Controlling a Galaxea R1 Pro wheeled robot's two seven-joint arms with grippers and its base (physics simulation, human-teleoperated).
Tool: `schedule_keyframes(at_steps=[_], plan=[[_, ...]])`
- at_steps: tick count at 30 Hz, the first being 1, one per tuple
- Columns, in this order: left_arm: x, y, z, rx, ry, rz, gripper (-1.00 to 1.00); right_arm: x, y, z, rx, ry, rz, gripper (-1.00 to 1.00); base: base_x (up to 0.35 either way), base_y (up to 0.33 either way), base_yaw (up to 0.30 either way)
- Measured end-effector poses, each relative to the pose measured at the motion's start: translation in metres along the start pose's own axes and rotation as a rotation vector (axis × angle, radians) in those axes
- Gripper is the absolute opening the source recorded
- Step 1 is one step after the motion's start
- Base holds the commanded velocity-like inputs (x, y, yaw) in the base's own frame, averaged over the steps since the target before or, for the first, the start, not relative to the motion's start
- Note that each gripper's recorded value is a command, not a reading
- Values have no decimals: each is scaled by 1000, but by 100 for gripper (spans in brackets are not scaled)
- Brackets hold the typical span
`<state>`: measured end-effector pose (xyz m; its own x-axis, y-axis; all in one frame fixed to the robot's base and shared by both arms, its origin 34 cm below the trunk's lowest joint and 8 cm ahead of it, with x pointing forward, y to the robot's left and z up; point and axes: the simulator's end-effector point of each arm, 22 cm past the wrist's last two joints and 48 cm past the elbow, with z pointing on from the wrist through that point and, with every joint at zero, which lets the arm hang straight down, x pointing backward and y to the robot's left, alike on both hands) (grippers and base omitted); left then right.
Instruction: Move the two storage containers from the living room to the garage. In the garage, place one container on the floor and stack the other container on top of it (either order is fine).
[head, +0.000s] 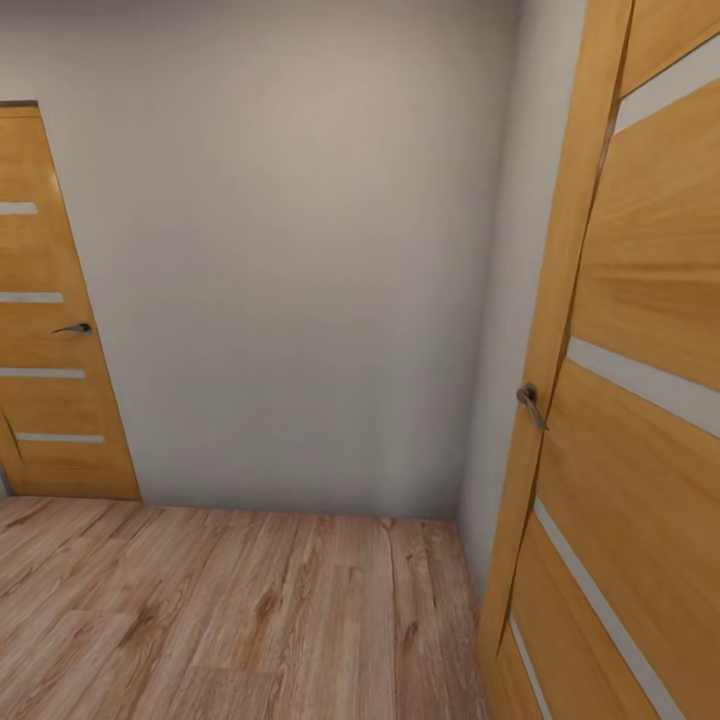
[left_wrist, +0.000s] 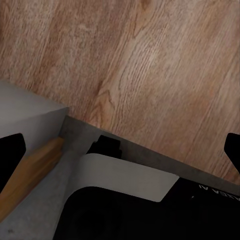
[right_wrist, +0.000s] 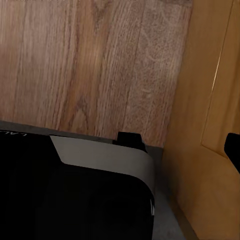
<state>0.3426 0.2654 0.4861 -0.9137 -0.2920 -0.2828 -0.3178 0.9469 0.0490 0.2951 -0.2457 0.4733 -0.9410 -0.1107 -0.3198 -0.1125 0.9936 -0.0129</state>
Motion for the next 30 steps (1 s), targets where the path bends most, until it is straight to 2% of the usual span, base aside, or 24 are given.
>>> schedule_keyframes(at_steps=[20,30], plan=[[1,-2,0,2,1,1,100,0,-1,0,2,-1,1,100,6,13,0],[0,1,0,-1,-1,0,100,0,-1,0,2,-2,1,100,247,1,0]])
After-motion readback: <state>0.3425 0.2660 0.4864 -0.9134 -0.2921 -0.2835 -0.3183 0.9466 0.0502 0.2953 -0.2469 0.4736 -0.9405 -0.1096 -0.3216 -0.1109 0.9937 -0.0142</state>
